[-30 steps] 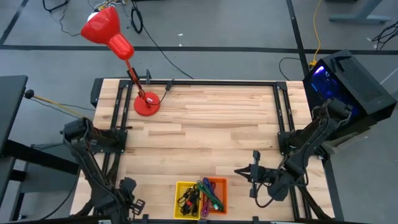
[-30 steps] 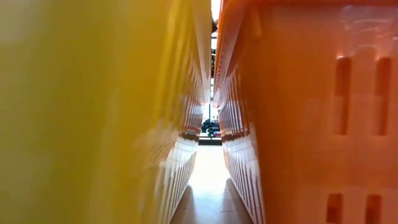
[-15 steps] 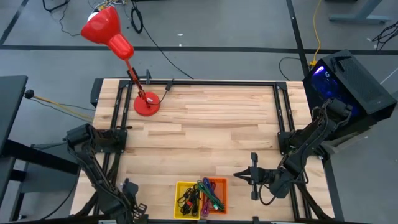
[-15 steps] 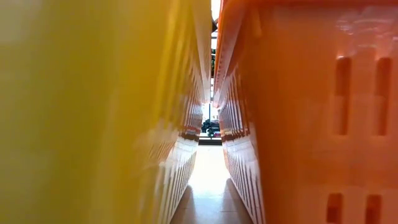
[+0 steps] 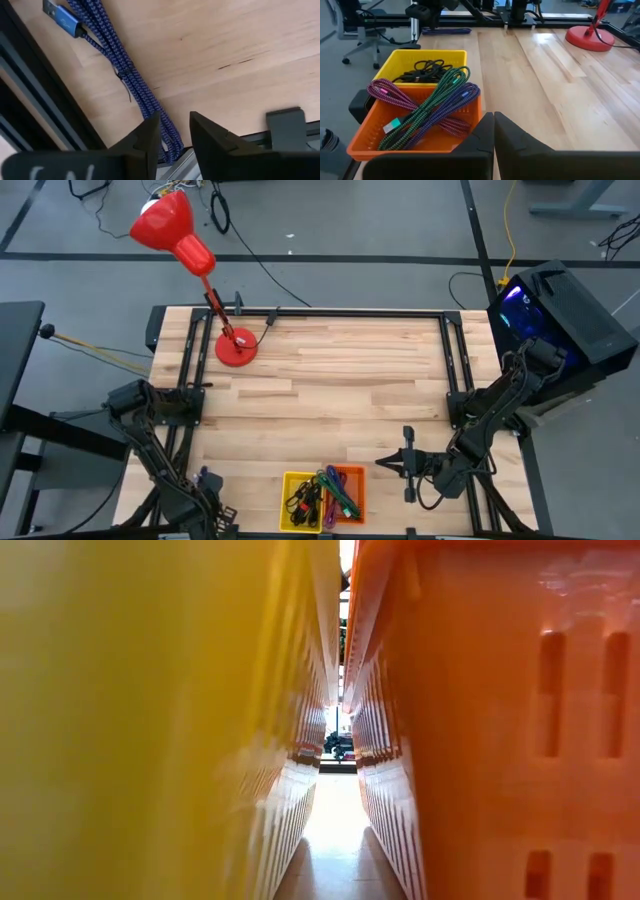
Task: Pick & Place USB Port
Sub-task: Put the black and purple charger cable into the orange bin
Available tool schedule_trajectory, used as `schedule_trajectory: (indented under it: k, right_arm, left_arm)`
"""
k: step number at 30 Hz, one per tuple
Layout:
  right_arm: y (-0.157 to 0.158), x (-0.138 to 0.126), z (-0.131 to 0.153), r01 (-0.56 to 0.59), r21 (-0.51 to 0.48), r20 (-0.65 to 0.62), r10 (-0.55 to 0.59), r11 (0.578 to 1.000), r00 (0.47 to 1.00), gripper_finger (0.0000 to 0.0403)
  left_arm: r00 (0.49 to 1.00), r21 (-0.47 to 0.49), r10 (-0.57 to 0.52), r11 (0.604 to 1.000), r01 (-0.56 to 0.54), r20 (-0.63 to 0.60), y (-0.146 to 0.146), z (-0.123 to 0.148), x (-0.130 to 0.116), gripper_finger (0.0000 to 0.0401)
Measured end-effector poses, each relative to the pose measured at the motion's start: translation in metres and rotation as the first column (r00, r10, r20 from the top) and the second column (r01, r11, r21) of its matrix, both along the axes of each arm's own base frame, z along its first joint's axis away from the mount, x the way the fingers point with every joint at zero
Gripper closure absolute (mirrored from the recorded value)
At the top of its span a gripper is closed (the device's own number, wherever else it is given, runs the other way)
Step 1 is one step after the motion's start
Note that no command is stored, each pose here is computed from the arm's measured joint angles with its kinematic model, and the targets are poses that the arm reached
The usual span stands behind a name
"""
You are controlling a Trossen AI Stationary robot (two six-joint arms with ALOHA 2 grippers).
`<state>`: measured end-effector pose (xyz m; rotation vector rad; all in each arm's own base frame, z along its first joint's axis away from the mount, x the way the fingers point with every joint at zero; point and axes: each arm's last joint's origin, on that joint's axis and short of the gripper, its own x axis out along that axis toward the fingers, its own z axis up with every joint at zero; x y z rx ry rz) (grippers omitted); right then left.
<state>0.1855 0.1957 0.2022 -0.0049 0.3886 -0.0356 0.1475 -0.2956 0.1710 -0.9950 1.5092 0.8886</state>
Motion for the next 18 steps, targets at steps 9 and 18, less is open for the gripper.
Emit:
schedule_trajectory:
  k: [9,18]
  right_arm:
    - [0.001,0.0,0.0,-0.015,0.008,-0.007,0.015,1.0,1.0,0.0395]
    - [0.001,0.0,0.0,-0.014,0.014,-0.002,0.014,1.0,1.0,0.0395]
  left_arm:
    - [0.999,0.029,-0.008,1.0,0.01,-0.049,0.0,-0.005,-0.004,0.0286]
    - [0.998,0.039,-0.031,0.999,0.034,-0.058,-0.009,-0.03,0.001,0.0286]
